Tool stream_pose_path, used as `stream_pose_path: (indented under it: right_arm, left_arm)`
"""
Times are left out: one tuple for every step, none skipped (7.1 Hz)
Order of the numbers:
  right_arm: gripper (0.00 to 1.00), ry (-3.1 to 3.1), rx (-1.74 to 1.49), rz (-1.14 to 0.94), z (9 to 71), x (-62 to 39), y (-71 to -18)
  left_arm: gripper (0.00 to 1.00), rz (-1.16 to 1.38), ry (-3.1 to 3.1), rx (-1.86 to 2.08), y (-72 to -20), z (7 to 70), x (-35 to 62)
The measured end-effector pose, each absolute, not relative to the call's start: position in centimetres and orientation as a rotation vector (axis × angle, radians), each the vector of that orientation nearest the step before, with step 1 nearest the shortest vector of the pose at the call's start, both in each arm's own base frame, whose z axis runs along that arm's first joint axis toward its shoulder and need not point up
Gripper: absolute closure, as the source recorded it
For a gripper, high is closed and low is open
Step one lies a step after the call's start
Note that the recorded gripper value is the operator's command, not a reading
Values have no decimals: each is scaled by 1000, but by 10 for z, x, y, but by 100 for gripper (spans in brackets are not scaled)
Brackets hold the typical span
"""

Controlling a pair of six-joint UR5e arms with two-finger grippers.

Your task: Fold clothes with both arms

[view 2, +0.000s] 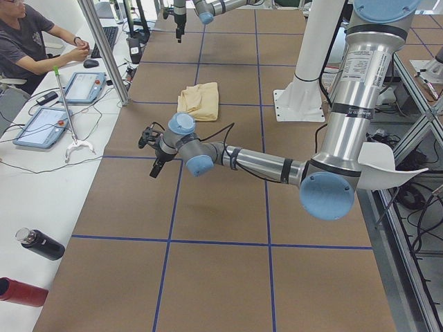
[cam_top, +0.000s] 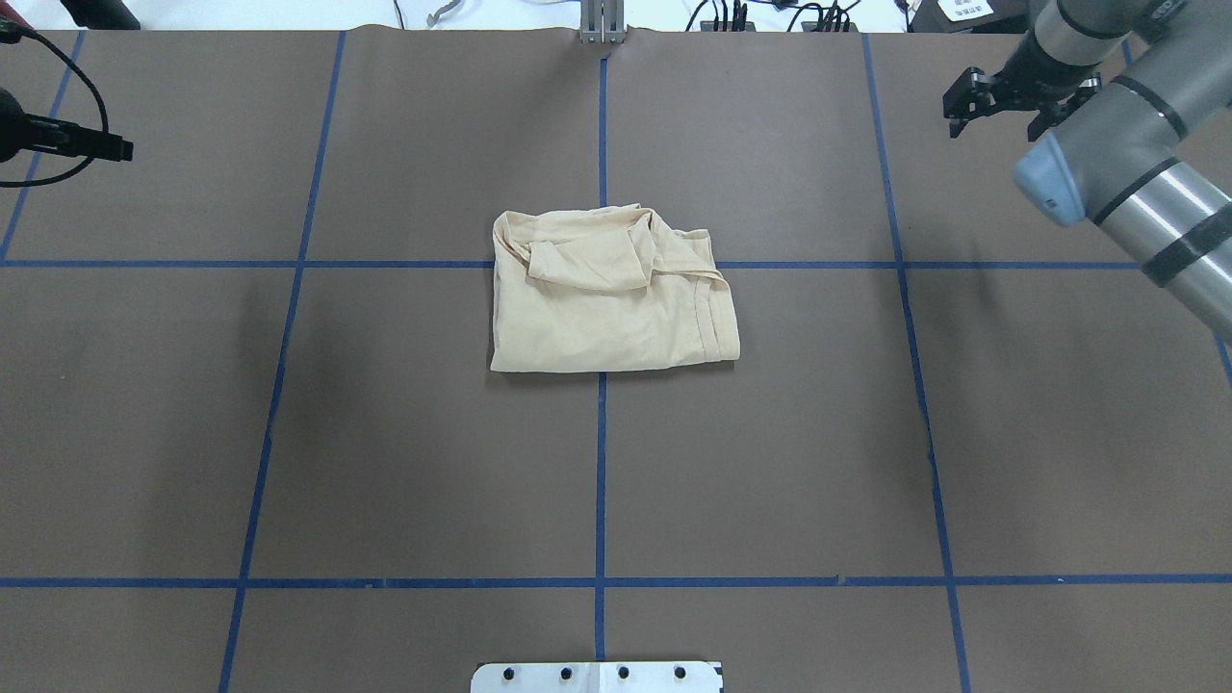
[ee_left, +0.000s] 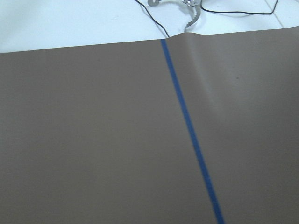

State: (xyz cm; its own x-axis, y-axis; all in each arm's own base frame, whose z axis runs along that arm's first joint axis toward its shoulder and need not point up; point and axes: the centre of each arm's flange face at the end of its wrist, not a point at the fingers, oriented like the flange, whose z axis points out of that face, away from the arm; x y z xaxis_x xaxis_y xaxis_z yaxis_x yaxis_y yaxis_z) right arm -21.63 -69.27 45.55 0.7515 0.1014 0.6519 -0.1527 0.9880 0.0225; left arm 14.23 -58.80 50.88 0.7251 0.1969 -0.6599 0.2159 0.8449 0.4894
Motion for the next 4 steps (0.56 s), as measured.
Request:
stream_pose_path:
  right_arm:
    - [0,-720,69,159,467,-189,-691]
    - [0,-741,62,224,470,-173,-686]
    - [0,-769,77,282,469,-164,-678]
    - [0,-794,106,301,474,-159,-671]
  left_arm:
    - [0,-9,745,592,-587,519,121]
    - [0,-12,734,602,-586,522,110]
    - [0,-17,734,618,-585,522,103]
    - [0,-23,737,635,-584,522,97]
